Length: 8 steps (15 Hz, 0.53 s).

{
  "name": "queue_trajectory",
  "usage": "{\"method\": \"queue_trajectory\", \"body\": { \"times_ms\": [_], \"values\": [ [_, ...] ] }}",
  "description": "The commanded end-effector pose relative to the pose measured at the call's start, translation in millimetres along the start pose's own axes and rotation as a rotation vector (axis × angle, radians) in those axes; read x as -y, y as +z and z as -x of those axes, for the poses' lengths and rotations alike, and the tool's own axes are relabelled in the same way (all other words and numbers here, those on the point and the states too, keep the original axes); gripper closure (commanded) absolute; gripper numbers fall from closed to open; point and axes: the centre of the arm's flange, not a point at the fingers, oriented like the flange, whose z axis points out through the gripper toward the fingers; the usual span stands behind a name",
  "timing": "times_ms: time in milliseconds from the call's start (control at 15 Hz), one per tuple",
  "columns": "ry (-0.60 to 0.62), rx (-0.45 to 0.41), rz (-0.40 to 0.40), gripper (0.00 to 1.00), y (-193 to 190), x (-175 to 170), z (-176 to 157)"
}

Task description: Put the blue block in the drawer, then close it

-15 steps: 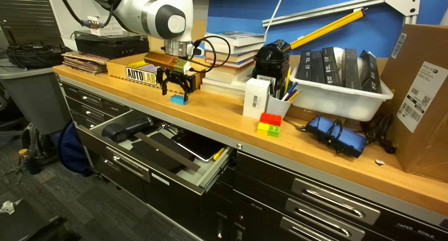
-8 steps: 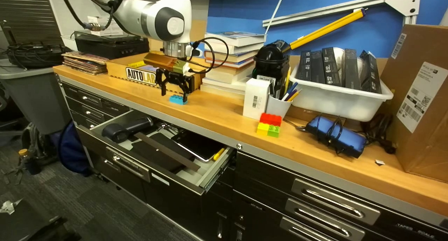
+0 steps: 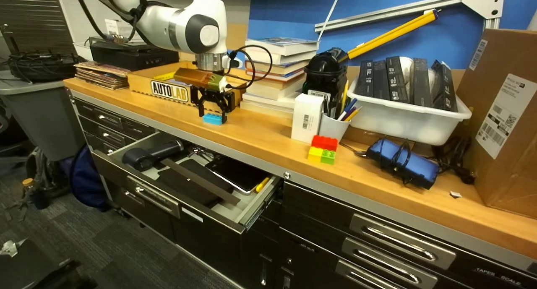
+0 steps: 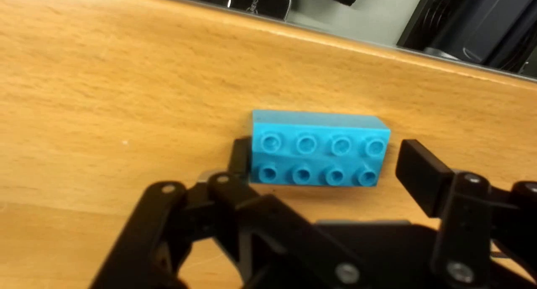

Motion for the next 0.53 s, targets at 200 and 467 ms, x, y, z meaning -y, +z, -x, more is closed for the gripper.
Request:
{"method": "queue_trajectory", "body": {
  "times_ms": [200, 467],
  "values": [
    [0.050, -0.036, 0.079, 0.54, -10, -6, 4],
    [0.088, -0.010, 0.122, 0.54, -18, -24, 37]
  ]
}}
